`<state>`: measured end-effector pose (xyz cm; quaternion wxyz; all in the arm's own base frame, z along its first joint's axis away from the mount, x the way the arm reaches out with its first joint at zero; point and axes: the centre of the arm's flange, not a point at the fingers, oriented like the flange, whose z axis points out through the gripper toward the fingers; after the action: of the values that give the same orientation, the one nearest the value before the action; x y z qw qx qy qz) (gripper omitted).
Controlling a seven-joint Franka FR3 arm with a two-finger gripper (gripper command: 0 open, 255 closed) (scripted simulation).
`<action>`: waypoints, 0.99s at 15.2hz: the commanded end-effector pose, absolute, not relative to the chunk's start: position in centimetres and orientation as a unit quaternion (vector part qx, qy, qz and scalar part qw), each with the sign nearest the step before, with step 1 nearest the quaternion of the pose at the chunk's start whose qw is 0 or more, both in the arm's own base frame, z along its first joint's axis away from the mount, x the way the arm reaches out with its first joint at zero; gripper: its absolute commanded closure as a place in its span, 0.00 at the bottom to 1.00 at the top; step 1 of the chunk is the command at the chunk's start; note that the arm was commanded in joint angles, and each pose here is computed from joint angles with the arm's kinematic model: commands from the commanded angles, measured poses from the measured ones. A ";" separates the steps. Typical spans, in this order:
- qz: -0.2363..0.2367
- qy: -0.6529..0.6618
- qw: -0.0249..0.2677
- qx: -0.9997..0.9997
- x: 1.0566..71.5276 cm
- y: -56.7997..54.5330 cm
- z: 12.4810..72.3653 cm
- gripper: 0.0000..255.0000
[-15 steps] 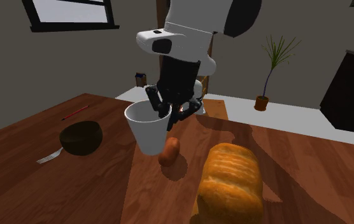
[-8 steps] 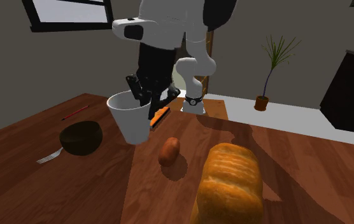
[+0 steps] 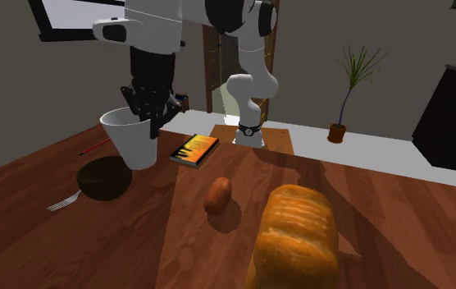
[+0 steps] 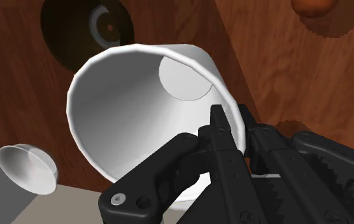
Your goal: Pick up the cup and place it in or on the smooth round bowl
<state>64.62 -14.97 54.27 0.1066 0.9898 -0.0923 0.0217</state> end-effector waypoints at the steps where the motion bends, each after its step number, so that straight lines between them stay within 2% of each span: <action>1: 0.022 -0.092 0.107 0.990 63.7 -17.4 54.8 1.00; 15: 0.022 -0.092 0.107 0.990 58.7 -33.2 56.0 1.00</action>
<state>58.76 -32.77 56.30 0.1068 0.9898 -0.0923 0.0218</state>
